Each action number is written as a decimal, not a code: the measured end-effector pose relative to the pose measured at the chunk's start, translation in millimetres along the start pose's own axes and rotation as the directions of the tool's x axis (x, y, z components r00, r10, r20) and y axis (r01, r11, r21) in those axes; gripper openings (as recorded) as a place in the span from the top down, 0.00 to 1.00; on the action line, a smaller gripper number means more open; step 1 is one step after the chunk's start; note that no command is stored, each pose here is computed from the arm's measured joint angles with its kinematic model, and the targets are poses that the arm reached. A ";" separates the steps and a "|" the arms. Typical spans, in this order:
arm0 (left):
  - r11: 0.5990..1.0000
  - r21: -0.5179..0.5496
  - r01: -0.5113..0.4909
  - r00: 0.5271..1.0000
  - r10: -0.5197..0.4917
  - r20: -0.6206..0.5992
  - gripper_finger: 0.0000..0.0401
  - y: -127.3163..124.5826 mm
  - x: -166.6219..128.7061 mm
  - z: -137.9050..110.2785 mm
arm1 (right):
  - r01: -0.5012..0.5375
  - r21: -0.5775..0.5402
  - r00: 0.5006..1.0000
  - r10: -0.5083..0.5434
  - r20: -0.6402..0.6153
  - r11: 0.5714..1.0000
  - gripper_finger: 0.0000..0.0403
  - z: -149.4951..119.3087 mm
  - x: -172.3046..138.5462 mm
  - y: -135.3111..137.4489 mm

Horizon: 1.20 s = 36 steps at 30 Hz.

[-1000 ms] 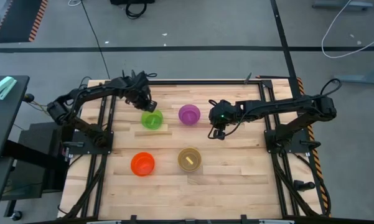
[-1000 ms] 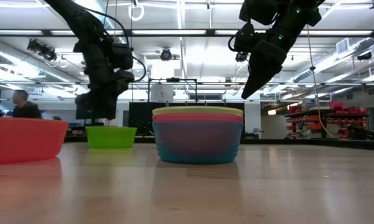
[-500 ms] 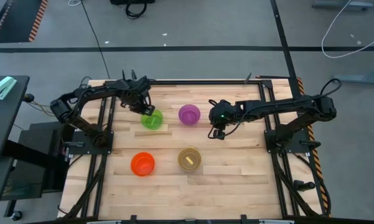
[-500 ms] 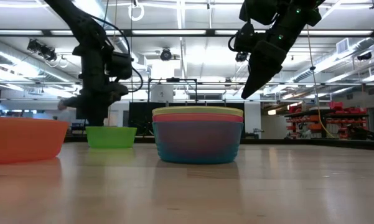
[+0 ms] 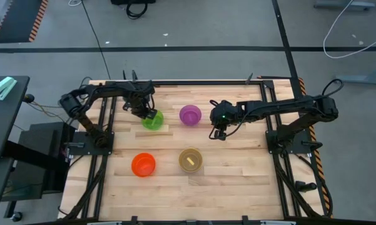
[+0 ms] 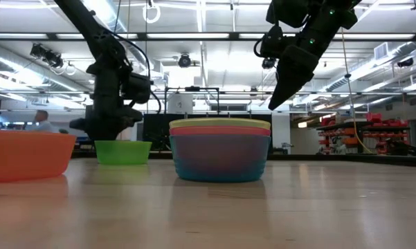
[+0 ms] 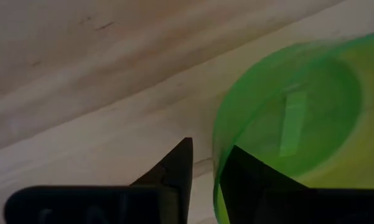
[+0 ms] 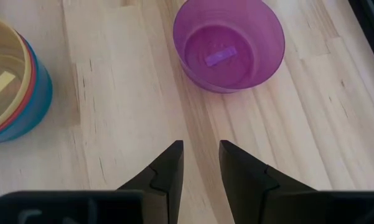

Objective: Nest bowls inside each other
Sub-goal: Stack the green bowl on top of the yellow bowl

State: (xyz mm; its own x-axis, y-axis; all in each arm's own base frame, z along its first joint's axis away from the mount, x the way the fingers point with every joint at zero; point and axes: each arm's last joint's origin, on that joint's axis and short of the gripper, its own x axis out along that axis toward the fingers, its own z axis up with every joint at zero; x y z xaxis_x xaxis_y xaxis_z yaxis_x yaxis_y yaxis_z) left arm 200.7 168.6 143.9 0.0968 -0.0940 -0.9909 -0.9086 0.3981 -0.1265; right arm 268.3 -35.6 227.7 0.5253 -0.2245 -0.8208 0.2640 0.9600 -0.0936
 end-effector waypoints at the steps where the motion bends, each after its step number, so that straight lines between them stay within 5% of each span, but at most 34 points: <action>1: 1.000 0.000 0.002 1.000 -0.002 0.004 0.82 -0.2 0.1 0.4 | 0.000 0.000 1.000 0.000 0.000 1.000 0.72 0.0 0.0 0.0; 11: 1.000 0.007 0.013 1.000 -0.013 0.019 0.98 -0.9 -0.7 1.7 | 0.000 0.000 1.000 0.000 0.000 1.000 0.72 0.0 0.1 0.0; 36: 0.995 0.098 0.007 1.000 -0.010 0.026 0.98 -13.4 -15.0 0.0 | 0.001 -0.024 1.000 -0.001 0.000 1.000 0.72 0.0 0.2 -0.3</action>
State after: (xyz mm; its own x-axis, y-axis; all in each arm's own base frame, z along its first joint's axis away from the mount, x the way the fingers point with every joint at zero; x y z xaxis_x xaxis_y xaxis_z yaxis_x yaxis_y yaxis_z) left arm 211.4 164.7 160.5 0.1165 -0.0740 -0.9904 -0.8637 0.4848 -0.1379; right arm 268.3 -36.0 227.6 0.5247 -0.2252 -0.8209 0.2446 0.9636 -0.1080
